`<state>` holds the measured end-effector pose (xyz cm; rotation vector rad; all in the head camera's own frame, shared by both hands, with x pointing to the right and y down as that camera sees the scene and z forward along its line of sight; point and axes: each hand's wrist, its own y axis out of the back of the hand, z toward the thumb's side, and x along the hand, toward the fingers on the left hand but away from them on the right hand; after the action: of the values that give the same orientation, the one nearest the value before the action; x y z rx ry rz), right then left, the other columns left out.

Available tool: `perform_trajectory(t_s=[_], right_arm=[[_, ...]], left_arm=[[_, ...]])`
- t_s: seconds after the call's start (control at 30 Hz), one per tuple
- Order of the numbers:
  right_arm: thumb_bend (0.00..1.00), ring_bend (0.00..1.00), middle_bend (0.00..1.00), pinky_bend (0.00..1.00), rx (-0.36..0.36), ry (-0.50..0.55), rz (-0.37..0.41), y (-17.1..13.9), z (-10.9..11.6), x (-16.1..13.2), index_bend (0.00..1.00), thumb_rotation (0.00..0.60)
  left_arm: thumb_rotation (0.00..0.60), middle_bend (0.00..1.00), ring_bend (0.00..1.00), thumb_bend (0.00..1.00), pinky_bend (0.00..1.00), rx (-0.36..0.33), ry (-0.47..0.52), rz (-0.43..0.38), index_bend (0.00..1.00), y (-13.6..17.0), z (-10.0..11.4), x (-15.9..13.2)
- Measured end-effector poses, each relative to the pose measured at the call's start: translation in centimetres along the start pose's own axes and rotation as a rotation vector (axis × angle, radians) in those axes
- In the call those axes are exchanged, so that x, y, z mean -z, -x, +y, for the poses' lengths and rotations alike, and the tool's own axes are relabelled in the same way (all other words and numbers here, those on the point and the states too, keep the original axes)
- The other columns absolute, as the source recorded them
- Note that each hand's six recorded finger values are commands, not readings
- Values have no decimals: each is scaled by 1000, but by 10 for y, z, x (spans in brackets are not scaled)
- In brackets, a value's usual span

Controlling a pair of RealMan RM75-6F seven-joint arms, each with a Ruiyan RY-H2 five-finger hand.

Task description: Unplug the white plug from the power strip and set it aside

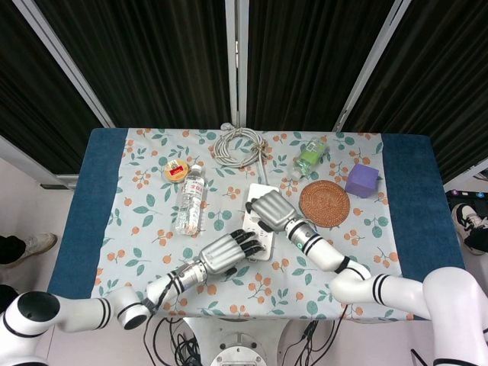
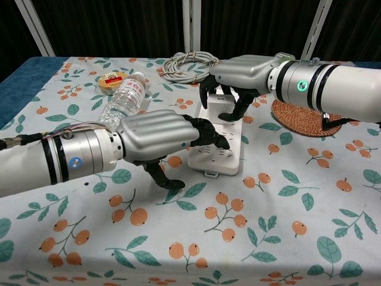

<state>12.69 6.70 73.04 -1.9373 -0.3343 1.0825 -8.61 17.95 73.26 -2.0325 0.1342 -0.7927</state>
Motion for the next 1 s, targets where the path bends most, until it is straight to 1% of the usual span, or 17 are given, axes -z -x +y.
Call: perform_trajectory(t_s=[0.2,0.43,0.67,1.0], right_arm=[[628,641,690,789,5,3,4,1,2,-3,962,600],[628,647,701,798,-1,-1,-14,-7,-2,6,975,600],[628,653,707,802,7,19,-30,-13,-3,14,982,600],[628,655,709,804,16,6,-10,-1,6,4,984,600]], left_arm=[[600,170,73,255,181,5,10,7,135,-1,0,2],[600,171,73,254,182,4,27,17,135,-1,2,6],[600,171,73,253,183,18,38,16,135,-3,1,6],[600,171,72,253,184,24,40,13,136,-4,0,4]])
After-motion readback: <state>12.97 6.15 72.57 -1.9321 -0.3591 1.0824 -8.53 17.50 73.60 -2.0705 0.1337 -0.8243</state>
